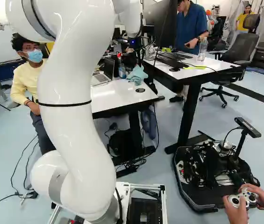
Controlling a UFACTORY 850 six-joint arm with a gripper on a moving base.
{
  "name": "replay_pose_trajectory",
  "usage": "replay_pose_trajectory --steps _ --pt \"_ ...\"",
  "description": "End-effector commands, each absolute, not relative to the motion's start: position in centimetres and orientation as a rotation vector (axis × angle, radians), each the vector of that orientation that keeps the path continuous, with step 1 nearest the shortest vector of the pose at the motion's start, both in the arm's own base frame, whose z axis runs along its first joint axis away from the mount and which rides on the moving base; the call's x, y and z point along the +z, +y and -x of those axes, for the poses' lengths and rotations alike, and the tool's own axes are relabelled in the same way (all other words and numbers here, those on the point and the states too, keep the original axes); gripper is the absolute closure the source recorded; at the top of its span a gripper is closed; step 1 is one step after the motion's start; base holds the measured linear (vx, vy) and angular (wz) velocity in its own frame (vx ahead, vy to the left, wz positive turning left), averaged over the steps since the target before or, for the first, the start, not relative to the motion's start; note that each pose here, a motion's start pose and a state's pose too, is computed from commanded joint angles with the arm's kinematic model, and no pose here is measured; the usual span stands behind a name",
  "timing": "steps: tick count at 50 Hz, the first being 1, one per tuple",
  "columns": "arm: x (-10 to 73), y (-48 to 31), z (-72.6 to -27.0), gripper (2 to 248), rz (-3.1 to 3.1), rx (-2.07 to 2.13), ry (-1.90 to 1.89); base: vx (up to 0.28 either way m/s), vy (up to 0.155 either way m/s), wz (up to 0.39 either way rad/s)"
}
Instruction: Clean the table with the green towel
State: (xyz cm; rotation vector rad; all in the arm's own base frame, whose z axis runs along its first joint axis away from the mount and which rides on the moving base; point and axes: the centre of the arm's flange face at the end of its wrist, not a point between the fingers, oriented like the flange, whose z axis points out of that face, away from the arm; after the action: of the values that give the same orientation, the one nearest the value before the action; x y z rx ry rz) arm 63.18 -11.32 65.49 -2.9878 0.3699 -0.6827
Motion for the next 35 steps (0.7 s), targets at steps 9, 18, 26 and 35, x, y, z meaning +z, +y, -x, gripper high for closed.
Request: replay_pose_trajectory --steps 9,18,26,35 --pt "65.49 -11.32 -63.18 211 2.988 -0.683 0.37 0.0 0.0 0.0" --pt "65.49 -11.32 -63.18 210 2.988 -0.683 0.37 0.0 0.0 0.0" --pt "65.49 -11.32 -63.18 183 2.988 -0.683 0.37 0.0 0.0 0.0" --pt "65.49 -11.32 -63.18 115 2.988 -0.683 0.37 0.0 0.0 0.0"
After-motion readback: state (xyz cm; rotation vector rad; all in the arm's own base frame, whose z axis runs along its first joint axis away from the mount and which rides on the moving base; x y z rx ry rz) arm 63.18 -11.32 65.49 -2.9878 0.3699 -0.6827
